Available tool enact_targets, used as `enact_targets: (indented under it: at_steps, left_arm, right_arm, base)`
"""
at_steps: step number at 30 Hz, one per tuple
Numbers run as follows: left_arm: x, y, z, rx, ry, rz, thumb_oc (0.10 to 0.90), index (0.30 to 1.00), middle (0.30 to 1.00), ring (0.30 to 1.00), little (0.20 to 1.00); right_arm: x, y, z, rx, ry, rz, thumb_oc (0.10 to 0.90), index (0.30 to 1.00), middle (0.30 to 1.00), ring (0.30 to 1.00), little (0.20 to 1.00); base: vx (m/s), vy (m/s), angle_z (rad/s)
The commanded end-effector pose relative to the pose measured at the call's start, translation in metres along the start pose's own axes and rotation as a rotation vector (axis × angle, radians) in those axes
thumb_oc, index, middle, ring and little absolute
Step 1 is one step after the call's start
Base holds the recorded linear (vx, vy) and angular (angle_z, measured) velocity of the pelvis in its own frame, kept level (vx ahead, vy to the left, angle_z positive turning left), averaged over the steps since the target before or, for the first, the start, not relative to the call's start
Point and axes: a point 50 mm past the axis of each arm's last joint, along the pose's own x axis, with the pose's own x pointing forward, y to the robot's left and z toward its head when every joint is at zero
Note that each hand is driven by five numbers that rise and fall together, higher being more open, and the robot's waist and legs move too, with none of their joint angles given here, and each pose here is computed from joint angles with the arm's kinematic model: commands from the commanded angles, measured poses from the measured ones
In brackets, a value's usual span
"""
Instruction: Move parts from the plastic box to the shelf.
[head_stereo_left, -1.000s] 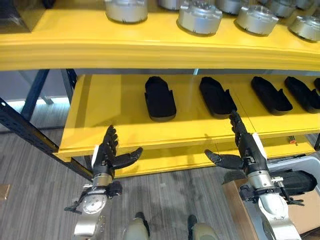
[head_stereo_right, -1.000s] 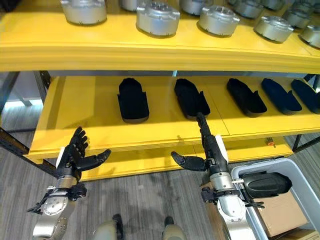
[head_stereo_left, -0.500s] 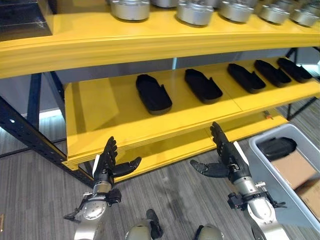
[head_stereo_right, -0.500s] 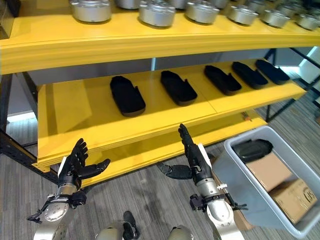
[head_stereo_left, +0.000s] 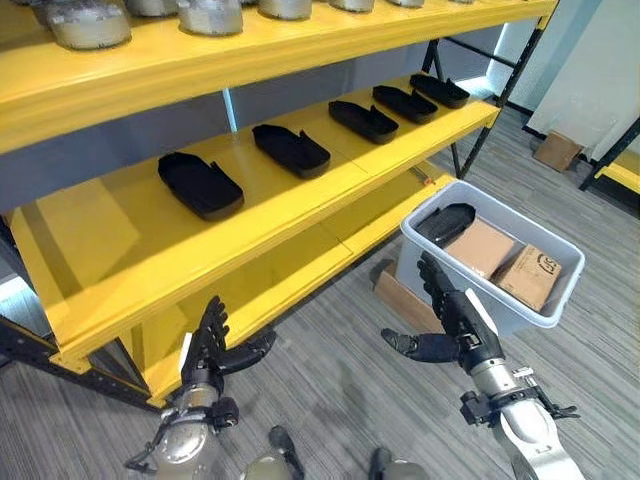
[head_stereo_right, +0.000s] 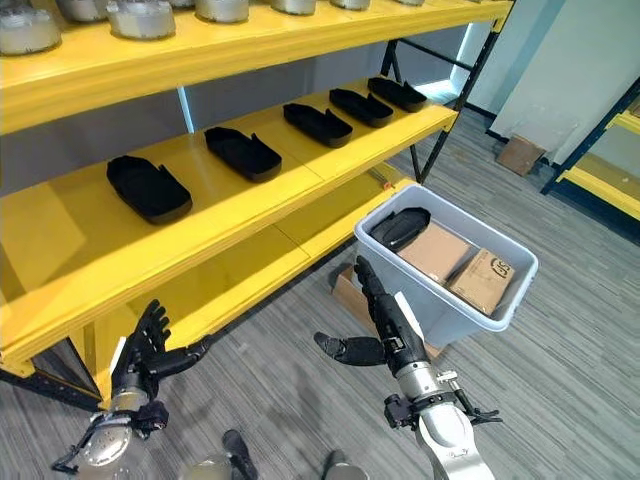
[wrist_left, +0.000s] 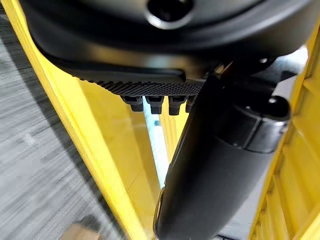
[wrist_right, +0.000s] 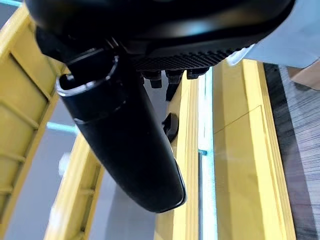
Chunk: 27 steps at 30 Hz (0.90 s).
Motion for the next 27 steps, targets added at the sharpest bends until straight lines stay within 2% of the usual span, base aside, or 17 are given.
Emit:
enact_targets:
  at_steps: [1,15,27]
  left_arm:
    - [0.007,-0.005,0.053,0.021,-0.279,-0.086,0.9,1.0,1.0,1.0,1.0]
    - [0.009,-0.024,0.044,-0.03,-0.248,-0.125,0.9,1.0,1.0,1.0,1.0]
    - [0.014,-0.035,0.052,-0.064,-0.294,-0.139,0.9,1.0,1.0,1.0,1.0]
  right_arm:
    - [0.011,-0.015,0.046,0.023,-0.292,-0.064,0.9,1.0,1.0,1.0,1.0]
    - [0.0,-0.024,0.05,0.001,-0.315,-0.088,0.9,1.0,1.0,1.0,1.0]
    - [0.017,-0.019,0.052,-0.039,-0.349,-0.069,0.9,1.0,1.0,1.0,1.0]
  base:
    - [0.01,-0.086,-0.01]
    - [0.01,-0.192,-0.1]
    - [0.04,0.029,-0.46]
